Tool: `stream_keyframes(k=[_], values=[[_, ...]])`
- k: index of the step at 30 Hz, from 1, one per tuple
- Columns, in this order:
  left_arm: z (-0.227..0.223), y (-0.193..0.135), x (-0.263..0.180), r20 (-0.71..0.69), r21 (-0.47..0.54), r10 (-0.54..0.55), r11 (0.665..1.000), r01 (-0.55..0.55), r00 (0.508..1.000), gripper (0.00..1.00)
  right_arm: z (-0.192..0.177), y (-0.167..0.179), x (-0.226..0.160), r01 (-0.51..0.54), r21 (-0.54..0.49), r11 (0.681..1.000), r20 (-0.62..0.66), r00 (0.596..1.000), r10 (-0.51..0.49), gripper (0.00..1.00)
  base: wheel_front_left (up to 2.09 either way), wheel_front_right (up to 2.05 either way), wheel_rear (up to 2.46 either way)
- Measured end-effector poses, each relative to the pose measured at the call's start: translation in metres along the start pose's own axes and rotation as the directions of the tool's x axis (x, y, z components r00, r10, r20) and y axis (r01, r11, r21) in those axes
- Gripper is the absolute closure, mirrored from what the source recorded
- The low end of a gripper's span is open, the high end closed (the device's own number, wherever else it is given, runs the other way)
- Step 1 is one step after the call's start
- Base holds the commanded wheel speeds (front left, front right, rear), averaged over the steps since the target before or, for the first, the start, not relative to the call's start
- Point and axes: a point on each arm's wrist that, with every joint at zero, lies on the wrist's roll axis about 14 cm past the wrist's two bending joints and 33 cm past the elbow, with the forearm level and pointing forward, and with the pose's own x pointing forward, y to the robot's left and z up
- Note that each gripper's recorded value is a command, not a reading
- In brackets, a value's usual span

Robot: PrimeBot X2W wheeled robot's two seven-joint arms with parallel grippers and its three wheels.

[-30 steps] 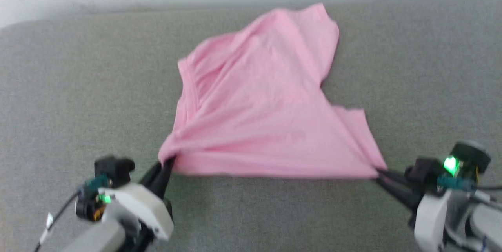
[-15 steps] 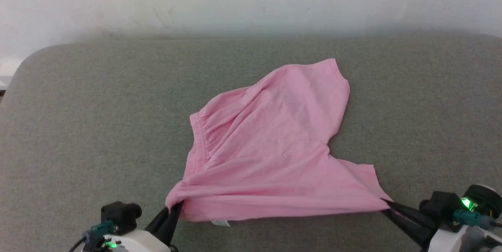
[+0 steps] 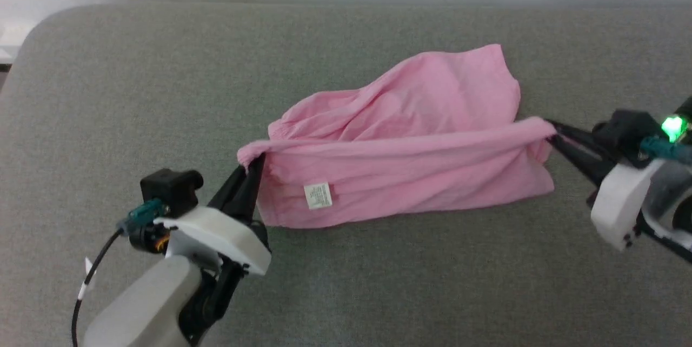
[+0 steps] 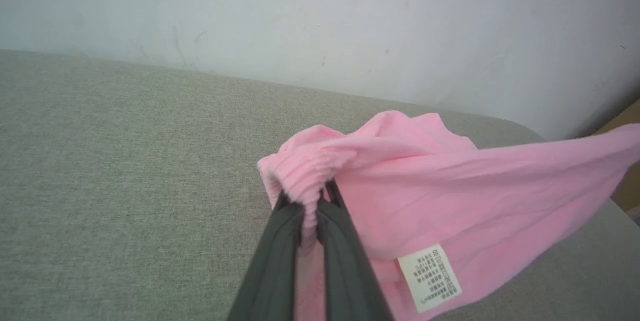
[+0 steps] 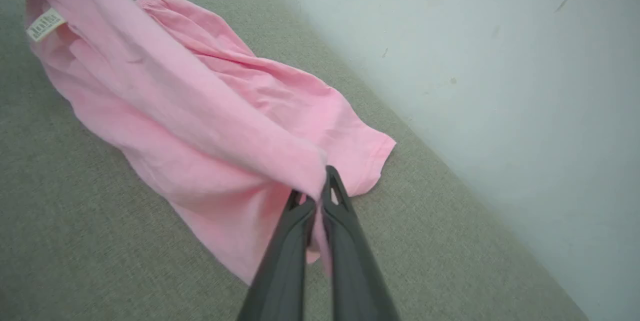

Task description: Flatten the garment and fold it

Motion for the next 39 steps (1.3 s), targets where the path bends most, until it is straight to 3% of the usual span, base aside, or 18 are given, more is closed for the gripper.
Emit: stream_keyframes(k=[10, 19, 23, 27, 28, 29, 30, 31, 39], values=[[0.005, 0.022, 0.050, 0.053, 0.027, 0.059, 0.998, -0.061, 0.997, 1.00, -0.006, -0.055, 0.095, 0.008, -0.066, 0.998, -0.101, 0.995, -0.015, 1.00, 0.00, 0.00, 0.00], [-0.021, 0.051, 0.074, 0.013, 0.058, 0.136, 0.989, -0.136, 0.991, 1.00, -0.052, -0.062, 0.169, -0.026, -0.044, 0.999, -0.227, 0.974, 0.015, 1.00, 0.00, 0.00, 0.00], [-0.037, 0.059, 0.078, -0.022, 0.065, 0.151, 0.987, -0.150, 0.988, 1.00, -0.088, -0.048, 0.185, -0.075, -0.034, 0.997, -0.335, 0.940, 0.060, 1.00, 0.00, 0.00, 0.00], [-0.048, 0.063, 0.076, -0.044, 0.072, 0.167, 0.984, -0.163, 0.985, 1.00, -0.092, -0.047, 0.195, -0.083, -0.001, 0.997, -0.339, 0.938, 0.078, 1.00, 0.00, 0.00, 0.00], [-0.047, 0.063, 0.076, -0.041, 0.082, 0.162, 0.984, -0.158, 0.986, 1.00, -0.092, -0.046, 0.196, -0.083, 0.013, 0.996, -0.333, 0.939, 0.083, 0.92, 0.00, 0.00, 0.00], [-0.044, 0.063, 0.076, -0.033, 0.089, 0.161, 0.984, -0.157, 0.986, 0.96, -0.091, -0.046, 0.195, -0.084, 0.019, 0.996, -0.328, 0.941, 0.085, 0.61, 0.00, 0.00, 0.00], [-0.041, 0.062, 0.076, -0.024, 0.091, 0.160, 0.983, -0.157, 0.987, 0.26, -0.090, -0.046, 0.193, -0.085, 0.016, 0.996, -0.324, 0.942, 0.086, 0.00, 0.00, 0.00, 0.00], [-0.038, 0.061, 0.075, -0.016, 0.093, 0.159, 0.983, -0.157, 0.987, 0.00, -0.087, -0.047, 0.192, -0.084, 0.016, 0.996, -0.315, 0.945, 0.085, 0.00, 0.00, 0.00, 0.00], [0.018, 0.054, 0.055, 0.164, 0.167, 0.168, 0.966, -0.195, 0.972, 0.00, -0.031, -0.070, 0.159, -0.053, 0.006, 0.999, -0.225, 0.973, 0.053, 0.00, 0.00, 0.00, 0.00]])
